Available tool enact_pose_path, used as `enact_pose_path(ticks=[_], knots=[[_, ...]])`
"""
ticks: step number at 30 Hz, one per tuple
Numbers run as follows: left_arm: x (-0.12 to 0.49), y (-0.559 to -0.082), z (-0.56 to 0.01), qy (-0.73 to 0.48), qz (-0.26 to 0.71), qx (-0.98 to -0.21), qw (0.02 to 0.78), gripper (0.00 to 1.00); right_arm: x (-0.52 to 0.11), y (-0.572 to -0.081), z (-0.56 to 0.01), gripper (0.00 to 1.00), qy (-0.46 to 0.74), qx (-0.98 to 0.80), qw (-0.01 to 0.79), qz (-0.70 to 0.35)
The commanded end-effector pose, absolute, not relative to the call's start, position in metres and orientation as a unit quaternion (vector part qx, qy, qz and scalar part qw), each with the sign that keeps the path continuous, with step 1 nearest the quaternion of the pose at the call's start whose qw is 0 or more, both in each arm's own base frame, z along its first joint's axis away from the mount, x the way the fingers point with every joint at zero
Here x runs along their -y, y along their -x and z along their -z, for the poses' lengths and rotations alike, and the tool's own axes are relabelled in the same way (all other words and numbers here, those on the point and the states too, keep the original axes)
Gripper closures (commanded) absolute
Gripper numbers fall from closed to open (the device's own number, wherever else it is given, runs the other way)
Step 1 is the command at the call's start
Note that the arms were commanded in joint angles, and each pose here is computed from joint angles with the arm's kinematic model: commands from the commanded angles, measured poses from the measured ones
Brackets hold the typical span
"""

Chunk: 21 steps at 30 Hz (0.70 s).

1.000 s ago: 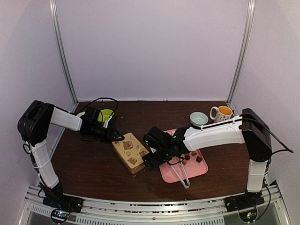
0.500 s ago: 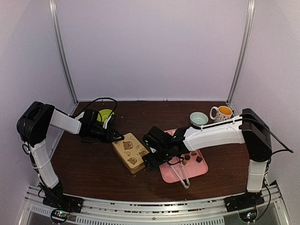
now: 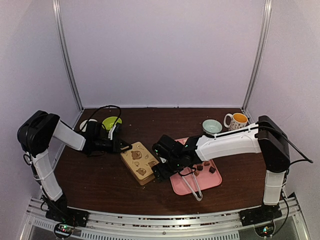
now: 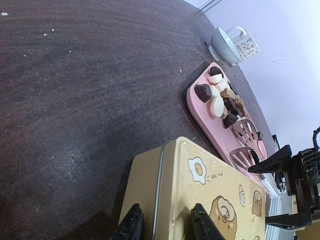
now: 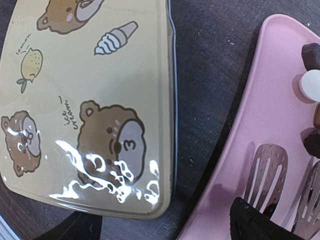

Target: Pack the chocolate

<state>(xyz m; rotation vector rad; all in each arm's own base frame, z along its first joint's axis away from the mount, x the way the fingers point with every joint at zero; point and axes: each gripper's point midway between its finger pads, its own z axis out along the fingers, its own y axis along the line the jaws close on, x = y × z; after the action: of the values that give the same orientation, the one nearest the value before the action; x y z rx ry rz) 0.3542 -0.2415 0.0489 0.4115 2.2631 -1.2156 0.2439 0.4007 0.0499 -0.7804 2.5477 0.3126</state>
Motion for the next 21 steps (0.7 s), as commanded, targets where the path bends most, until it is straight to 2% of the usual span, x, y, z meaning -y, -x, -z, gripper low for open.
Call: enact_pose_path(ticks=[1,5,8,15,21], knots=[[0.201,-0.312,0.045,-0.068,0.342,-0.924,0.156,0.72,-0.41,-0.256,-0.064,0.12,0.273,-0.919,0.252,-0.129],[0.203,-0.314,0.042,-0.065,0.352,-0.92,0.162,0.71,-0.411,-0.256,-0.064,0.12,0.272,-0.919,0.252,-0.132],[0.209,-0.32,0.032,-0.064,0.364,-0.914,0.166,0.63,-0.411,-0.256,-0.065,0.12,0.273,-0.919,0.253,-0.133],[0.21,-0.335,-0.004,-0.067,0.36,-0.911,0.192,0.38,-0.409,-0.257,-0.068,0.12,0.274,-0.918,0.256,-0.132],[0.213,-0.335,-0.028,-0.062,0.382,-0.896,0.219,0.31,-0.411,-0.256,-0.069,0.12,0.274,-0.917,0.256,-0.137]])
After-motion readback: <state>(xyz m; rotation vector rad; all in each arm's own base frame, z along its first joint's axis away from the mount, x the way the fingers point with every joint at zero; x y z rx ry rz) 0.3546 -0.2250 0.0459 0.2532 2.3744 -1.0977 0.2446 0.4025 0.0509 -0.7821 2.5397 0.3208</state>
